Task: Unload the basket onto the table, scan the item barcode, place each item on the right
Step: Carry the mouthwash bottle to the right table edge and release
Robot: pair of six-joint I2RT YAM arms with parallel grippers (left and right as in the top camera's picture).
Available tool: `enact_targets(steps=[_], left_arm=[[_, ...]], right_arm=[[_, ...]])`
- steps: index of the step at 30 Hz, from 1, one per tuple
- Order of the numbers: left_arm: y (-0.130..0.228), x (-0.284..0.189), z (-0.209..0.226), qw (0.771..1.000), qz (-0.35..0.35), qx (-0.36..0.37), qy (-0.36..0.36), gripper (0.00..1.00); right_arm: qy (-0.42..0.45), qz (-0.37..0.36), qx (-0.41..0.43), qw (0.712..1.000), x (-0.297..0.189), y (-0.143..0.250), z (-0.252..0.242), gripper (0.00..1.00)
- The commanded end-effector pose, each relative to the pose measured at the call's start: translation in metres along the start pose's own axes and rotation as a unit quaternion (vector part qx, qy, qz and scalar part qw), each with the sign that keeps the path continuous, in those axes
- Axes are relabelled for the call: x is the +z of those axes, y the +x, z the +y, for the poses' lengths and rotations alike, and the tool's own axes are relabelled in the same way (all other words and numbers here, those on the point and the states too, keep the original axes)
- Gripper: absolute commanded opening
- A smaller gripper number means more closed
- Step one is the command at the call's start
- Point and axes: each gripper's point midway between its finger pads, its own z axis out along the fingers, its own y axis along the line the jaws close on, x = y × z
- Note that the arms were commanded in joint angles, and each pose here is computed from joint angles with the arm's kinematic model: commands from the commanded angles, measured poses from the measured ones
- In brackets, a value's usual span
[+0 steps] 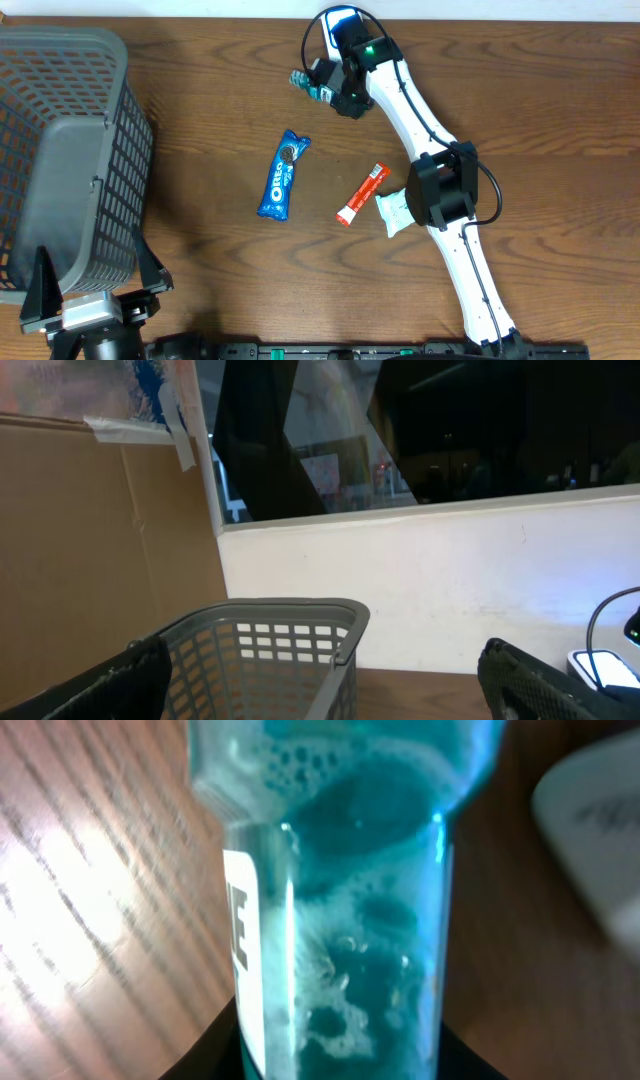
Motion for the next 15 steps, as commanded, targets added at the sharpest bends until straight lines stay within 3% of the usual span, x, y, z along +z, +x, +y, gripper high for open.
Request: enact_targets(steps=[1,9,15], left_arm=[[0.0,0.0,-0.003,1.0,-0.001,-0.001,0.009,0.98],[0.0,0.0,-0.003,1.0,0.0,-0.001,0.009,0.98],[0.009,0.0,-0.004,1.0,0.016,0.0,0.011,0.98]], right_arm=[[-0.012,0.027,0.053,0.998,-0.004,0.02,-0.002,0.05],[0.017,0.05,0.169,0.984,-0.07,0.067,-0.043,0.02],[0.013,0.085,0.266,0.96,-0.104,0.147,-0.082,0.02]])
